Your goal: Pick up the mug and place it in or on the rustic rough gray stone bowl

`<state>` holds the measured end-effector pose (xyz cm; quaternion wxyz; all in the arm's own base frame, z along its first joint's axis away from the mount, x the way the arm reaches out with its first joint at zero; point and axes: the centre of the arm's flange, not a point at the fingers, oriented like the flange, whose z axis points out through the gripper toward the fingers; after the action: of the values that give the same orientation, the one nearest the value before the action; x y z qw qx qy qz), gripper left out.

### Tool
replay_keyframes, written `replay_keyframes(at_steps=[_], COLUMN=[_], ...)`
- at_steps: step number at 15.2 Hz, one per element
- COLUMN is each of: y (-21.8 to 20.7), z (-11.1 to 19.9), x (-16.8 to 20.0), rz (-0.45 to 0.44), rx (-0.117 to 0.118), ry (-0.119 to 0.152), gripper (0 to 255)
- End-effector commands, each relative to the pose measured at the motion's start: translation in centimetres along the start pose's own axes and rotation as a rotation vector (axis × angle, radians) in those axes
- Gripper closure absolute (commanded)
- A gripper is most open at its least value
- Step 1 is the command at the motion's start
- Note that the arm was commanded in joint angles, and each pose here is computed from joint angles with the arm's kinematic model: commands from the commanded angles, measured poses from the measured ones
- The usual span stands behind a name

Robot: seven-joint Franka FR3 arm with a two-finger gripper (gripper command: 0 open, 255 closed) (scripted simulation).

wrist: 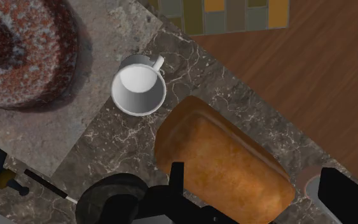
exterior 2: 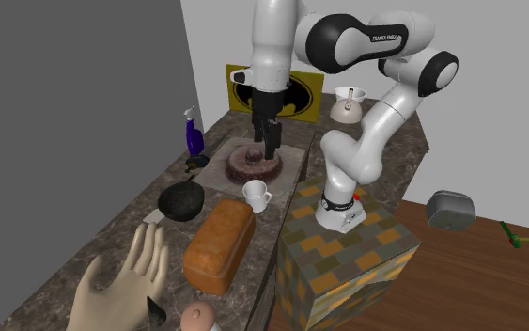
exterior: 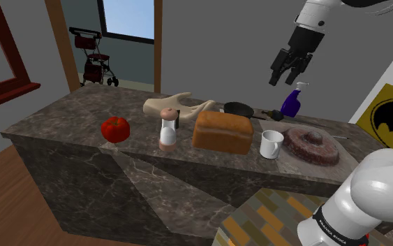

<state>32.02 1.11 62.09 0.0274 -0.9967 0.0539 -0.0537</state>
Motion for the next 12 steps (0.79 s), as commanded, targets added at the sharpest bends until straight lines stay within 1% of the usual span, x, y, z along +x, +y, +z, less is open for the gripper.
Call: replay_keyframes(at_steps=[1,12], y=[0.0,7.3], z=[0.0,12.0], x=[0.0,0.4], rz=[0.0,-0.027], rx=[0.0,-0.058], ry=[0.0,-0.08], gripper=[0,0])
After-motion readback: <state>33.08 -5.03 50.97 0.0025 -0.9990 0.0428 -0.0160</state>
